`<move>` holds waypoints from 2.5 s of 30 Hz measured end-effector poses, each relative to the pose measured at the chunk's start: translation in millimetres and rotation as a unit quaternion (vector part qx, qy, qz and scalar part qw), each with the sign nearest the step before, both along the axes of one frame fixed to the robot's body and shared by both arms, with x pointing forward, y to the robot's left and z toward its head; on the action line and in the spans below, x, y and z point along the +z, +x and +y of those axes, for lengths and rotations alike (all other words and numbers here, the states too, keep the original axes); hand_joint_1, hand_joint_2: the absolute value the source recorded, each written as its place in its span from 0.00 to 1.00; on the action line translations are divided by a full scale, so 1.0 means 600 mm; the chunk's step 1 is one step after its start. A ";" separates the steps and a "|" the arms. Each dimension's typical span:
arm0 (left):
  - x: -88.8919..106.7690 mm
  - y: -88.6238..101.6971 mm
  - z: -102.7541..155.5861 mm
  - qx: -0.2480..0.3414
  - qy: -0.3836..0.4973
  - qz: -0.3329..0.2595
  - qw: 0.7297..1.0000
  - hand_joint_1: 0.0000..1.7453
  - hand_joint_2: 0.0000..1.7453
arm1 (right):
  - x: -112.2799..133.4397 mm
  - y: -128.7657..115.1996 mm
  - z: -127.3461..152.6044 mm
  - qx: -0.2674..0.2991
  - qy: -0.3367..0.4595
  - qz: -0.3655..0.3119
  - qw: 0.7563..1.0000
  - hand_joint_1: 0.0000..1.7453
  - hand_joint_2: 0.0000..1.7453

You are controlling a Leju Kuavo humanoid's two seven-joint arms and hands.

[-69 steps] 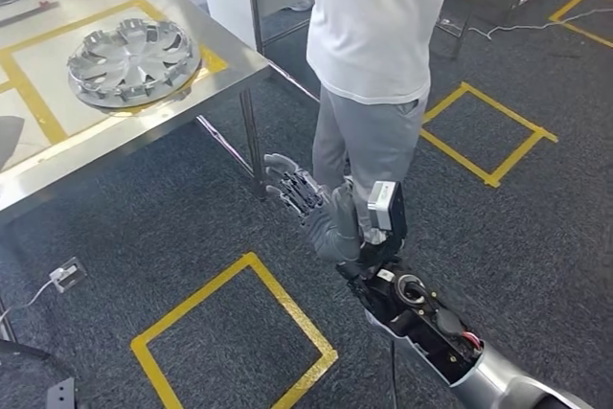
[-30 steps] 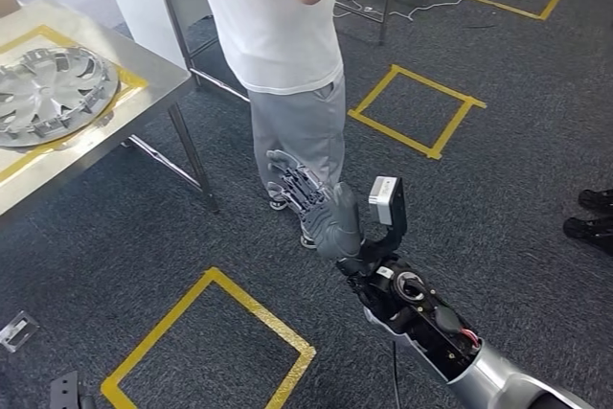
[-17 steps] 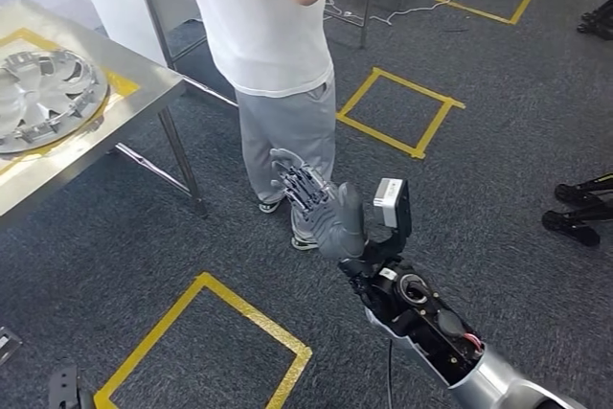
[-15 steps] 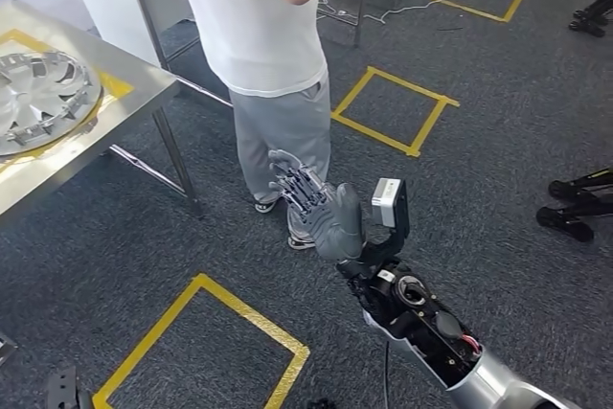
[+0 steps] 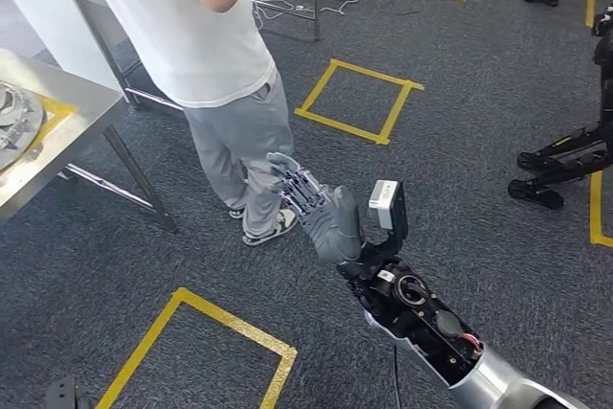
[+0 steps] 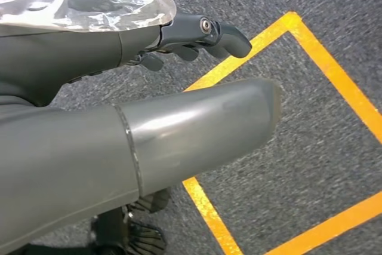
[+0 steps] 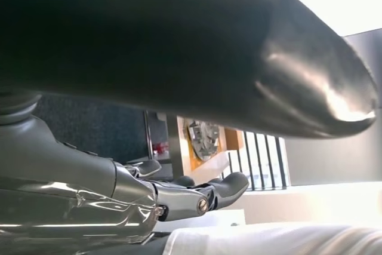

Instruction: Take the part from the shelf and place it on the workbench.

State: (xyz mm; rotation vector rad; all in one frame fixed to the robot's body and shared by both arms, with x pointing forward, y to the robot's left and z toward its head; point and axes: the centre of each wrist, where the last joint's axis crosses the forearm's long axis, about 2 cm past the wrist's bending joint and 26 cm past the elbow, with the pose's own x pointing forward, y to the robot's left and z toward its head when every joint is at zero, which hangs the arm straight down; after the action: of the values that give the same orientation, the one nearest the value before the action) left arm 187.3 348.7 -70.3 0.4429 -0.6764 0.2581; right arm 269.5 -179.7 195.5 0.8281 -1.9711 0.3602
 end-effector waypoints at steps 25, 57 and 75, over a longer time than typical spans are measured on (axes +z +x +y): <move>0.001 0.002 -0.002 -0.002 -0.002 -0.002 1.000 0.00 0.00 | 0.000 0.003 -0.001 0.006 0.003 -0.007 1.000 0.00 0.00; 0.005 0.014 -0.009 -0.016 0.001 -0.007 1.000 0.00 0.00 | -0.001 -0.002 -0.003 -0.003 0.003 -0.003 1.000 0.00 0.00; 0.008 0.022 -0.011 -0.018 0.001 -0.010 1.000 0.00 0.00 | 0.005 -0.002 -0.005 -0.006 0.005 -0.006 1.000 0.00 0.00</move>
State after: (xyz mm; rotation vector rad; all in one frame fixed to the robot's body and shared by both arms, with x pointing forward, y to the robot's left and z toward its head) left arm 200.2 342.2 -65.5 0.4307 -0.7038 0.2269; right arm 268.5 -182.5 198.2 0.8217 -1.9896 0.3491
